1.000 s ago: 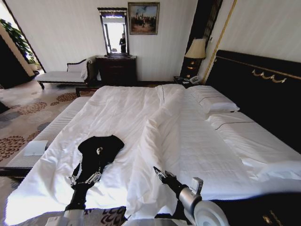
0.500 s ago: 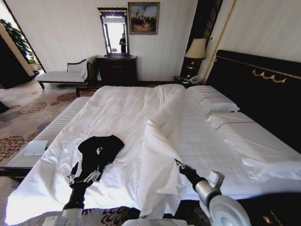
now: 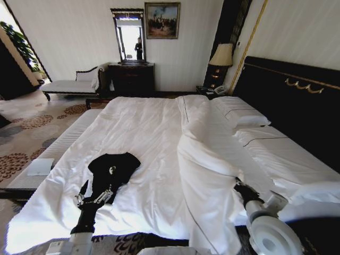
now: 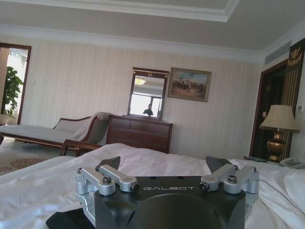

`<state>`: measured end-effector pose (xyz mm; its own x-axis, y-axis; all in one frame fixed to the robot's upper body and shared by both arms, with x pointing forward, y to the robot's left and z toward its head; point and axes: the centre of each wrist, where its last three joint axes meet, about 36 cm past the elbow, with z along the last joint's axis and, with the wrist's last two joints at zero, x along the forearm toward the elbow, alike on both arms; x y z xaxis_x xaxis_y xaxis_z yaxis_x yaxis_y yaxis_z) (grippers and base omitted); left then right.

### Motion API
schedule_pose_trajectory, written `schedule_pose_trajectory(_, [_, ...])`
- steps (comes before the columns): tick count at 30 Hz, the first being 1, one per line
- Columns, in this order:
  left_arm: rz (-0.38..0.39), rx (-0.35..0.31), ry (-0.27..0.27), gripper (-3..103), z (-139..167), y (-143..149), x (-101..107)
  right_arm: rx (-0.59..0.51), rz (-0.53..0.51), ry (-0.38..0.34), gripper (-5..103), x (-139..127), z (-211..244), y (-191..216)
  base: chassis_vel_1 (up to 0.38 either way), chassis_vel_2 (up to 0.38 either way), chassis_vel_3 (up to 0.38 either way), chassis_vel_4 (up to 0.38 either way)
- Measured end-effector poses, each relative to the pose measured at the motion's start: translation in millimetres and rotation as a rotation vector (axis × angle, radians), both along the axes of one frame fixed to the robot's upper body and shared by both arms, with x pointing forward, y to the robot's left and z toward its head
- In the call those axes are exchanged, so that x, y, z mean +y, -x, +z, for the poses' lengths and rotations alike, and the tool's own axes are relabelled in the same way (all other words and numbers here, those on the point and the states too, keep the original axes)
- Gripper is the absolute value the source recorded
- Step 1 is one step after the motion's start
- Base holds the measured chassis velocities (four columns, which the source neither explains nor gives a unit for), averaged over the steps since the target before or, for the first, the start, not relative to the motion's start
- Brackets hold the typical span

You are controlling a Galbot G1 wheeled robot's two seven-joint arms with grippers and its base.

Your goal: Fold the clothes on the bed.

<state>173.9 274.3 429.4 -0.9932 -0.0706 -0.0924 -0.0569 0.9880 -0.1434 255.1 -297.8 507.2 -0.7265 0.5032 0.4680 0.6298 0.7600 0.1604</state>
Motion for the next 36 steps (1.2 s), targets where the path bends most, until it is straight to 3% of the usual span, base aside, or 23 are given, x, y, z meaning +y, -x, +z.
schedule_pose_trajectory(8, [-0.002,0.005,0.012,100,-5,-2,0,-0.012,-0.309,0.023,2,-36,-20,0,0.000,0.000,0.000,0.000])
schedule_pose_trajectory(10, [-0.002,0.005,0.013,100,-5,-2,1,-0.007,-0.341,0.025,2,-40,-23,2,0.000,0.000,0.000,0.000])
schedule_pose_trajectory(14, [0.000,0.005,0.019,100,-6,-3,2,0.054,-0.469,0.071,2,-54,-46,15,0.000,0.000,0.000,0.000])
schedule_pose_trajectory(21, [-0.002,0.015,0.025,100,-12,-5,2,0.173,-0.549,0.161,2,-73,-86,33,0.000,0.000,0.000,0.000])
schedule_pose_trajectory(28, [-0.005,0.022,0.029,100,-15,-6,1,0.255,-0.612,0.307,2,-123,-149,39,0.000,0.000,0.000,0.000])
schedule_pose_trajectory(36, [-0.002,0.028,0.028,100,-16,-4,2,0.304,-0.619,0.317,2,-137,-178,43,0.000,0.000,0.000,0.000])
